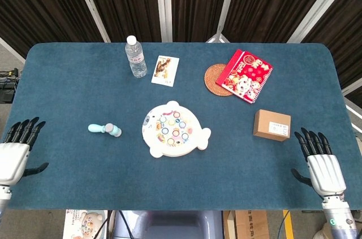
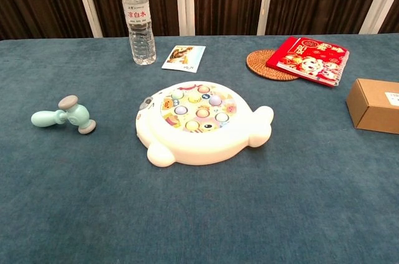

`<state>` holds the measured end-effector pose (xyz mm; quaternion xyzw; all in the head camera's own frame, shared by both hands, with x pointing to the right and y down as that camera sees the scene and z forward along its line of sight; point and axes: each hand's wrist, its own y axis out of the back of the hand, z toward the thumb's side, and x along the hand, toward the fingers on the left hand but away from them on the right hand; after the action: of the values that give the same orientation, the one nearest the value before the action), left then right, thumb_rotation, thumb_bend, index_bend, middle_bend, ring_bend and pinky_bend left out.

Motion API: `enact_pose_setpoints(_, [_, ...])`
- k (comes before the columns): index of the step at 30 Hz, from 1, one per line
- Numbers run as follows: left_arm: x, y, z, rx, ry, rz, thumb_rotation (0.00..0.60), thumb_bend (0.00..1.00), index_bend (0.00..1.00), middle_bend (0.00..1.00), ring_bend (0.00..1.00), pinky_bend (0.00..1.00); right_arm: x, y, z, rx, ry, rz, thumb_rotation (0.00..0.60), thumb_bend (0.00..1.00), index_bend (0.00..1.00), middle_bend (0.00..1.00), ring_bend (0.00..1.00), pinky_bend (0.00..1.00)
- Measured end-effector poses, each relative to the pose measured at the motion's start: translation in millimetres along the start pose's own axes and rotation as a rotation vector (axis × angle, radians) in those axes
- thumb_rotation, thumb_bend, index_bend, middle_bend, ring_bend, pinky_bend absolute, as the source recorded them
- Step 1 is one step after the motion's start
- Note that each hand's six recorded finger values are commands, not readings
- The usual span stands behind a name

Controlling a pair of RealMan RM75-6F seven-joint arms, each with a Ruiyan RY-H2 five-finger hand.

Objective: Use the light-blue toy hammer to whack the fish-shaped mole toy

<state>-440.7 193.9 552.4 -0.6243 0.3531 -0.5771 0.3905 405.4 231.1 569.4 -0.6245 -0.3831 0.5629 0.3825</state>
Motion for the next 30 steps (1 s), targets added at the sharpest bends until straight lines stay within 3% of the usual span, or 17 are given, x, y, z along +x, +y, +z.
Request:
enact_pose_setpoints(7, [53, 3, 26, 0.026, -0.029, -0.035, 0.6, 0.14, 0.3, 0.06, 0.0, 0.01, 0, 0, -2, -0.012, -0.012, 0.003, 0.6, 0.2, 0.0, 0.0, 0.0, 0.0])
enact_pose_setpoints(13, [91, -12, 47, 0.062, -0.024, -0.084, 0.6, 0.22, 0.36, 0.11, 0.0, 0.01, -1, 0, -2, -0.021, -0.016, 0.004, 0.6, 0.2, 0.0, 0.0, 0.0, 0.0])
enact_pose_setpoints(22, [122, -42, 70, 0.084, -0.014, -0.158, 0.6, 0.35, 0.43, 0.14, 0.0, 0.01, -3, -1, -6, -0.043, -0.04, 0.009, 0.6, 0.2, 0.0, 0.0, 0.0, 0.0])
enact_pose_setpoints(30, [136, -62, 95, 0.079, -0.041, -0.186, 0.6, 0.41, 0.46, 0.16, 0.0, 0.01, -4, -1, -6, -0.056, -0.048, 0.015, 0.6, 0.2, 0.0, 0.0, 0.0, 0.0])
